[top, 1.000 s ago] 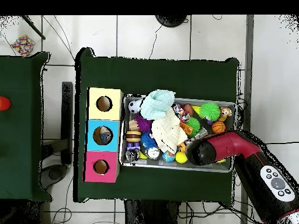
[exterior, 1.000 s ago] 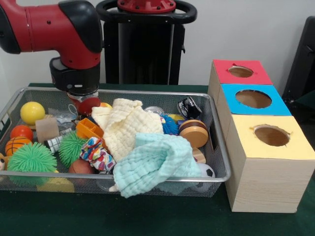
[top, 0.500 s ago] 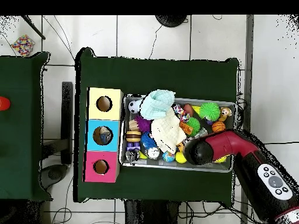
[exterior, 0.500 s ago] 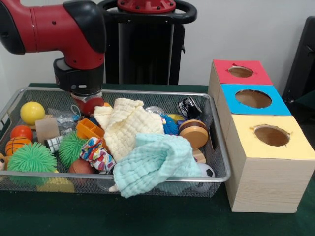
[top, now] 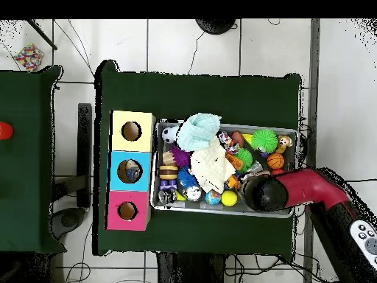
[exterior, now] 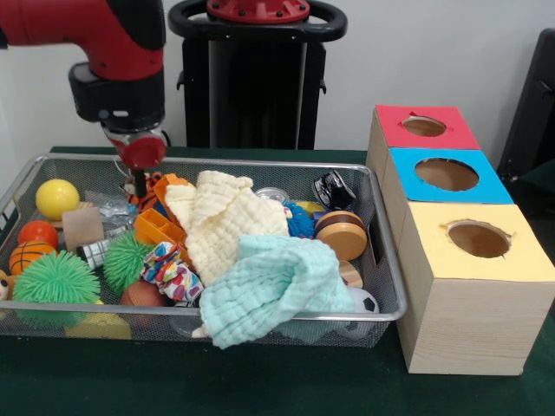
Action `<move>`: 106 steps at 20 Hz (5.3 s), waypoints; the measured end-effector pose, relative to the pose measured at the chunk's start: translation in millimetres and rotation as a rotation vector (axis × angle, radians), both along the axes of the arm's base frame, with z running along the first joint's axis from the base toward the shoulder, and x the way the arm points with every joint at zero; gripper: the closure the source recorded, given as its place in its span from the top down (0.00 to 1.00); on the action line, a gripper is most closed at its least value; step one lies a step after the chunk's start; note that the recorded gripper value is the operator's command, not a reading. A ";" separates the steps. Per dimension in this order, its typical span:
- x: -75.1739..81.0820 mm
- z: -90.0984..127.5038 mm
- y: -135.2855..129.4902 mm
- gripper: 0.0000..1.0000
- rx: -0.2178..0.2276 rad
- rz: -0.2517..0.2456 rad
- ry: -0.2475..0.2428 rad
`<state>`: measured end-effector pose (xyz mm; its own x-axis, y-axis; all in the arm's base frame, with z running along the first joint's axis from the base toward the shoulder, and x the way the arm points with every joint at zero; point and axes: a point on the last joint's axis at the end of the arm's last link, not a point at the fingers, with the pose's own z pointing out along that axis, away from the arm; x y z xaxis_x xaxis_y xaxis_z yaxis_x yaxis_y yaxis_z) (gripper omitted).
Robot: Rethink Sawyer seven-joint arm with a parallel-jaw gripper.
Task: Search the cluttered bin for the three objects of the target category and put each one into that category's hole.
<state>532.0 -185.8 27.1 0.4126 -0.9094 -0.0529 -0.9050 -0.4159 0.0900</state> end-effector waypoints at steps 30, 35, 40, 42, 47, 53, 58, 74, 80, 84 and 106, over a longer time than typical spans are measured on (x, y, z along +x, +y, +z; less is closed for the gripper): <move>42.6 26.2 69.0 0.00 0.474 -0.286 -0.138; 36.4 24.2 92.2 1.00 0.482 -0.247 -0.134; 35.9 23.5 99.2 1.00 0.481 -0.233 -0.129; 35.2 22.5 99.0 1.00 0.470 -0.224 -0.133; 26.0 15.5 91.1 1.00 0.380 -0.152 -0.152; 30.6 31.0 68.0 1.00 0.304 -0.130 -0.193; 34.5 47.8 44.0 1.00 0.249 -0.139 -0.224; 23.6 39.7 43.1 1.00 0.097 -0.030 -0.200; -1.5 8.2 58.5 1.00 -0.057 0.175 -0.135; -14.2 -3.4 60.0 1.00 -0.134 0.273 -0.106; -49.8 -7.7 4.9 1.00 -0.235 0.248 -0.042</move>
